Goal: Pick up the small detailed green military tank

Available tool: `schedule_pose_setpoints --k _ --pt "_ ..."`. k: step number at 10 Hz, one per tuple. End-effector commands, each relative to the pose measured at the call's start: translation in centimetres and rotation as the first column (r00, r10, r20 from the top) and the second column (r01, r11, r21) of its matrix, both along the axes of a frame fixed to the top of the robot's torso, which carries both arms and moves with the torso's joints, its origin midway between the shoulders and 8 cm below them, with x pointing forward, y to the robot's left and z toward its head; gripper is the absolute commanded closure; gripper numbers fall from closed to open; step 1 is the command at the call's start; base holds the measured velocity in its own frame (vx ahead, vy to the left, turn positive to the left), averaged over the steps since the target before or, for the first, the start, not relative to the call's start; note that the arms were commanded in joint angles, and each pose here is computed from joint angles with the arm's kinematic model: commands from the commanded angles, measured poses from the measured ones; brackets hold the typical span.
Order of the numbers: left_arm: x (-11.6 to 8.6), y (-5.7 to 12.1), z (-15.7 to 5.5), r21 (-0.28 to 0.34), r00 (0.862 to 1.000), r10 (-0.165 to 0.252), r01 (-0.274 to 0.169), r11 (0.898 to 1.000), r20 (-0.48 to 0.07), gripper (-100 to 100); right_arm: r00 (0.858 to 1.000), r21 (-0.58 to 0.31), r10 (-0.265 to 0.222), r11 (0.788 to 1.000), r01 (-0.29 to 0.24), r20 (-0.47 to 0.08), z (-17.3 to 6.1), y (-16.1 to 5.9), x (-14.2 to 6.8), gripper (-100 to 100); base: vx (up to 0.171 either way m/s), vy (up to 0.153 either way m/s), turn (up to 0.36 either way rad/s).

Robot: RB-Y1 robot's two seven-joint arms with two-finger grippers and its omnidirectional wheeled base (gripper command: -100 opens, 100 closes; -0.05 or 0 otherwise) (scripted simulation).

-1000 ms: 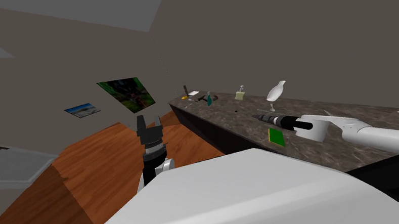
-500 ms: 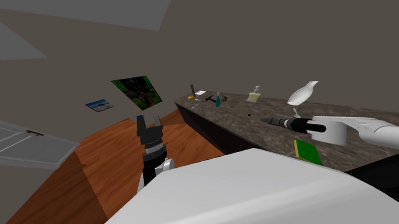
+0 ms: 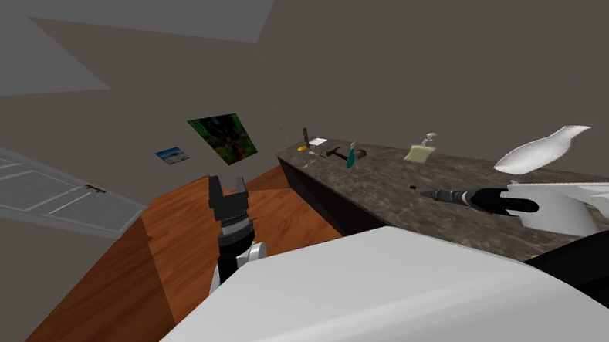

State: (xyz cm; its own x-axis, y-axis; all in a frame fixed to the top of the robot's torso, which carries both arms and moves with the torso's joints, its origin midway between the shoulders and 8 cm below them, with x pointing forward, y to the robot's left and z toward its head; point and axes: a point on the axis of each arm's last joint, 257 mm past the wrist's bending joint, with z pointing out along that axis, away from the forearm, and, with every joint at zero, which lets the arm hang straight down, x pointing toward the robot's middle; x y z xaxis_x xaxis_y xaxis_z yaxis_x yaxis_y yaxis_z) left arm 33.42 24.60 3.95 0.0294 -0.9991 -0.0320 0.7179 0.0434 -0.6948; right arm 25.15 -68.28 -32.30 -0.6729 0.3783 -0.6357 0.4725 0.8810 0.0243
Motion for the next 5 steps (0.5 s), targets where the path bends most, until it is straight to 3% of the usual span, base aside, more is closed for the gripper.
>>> schedule_pose_setpoints --k 1,5 --pt "0.0 0.0 0.0 0.0 1.0 0.0 0.0 1.0 0.0 0 1.0 -0.014 -0.005 1.0 0.005 -0.024 0.2 -1.1 -0.8 -100 0.176 0.032 0.065" --pt "0.0 0.0 0.0 0.0 1.0 0.0 0.0 1.0 0.0 0 0.989 -0.064 -0.032 0.998 0.023 -0.144 -0.7 -4.0 -6.5 -100 0.158 0.057 0.107"
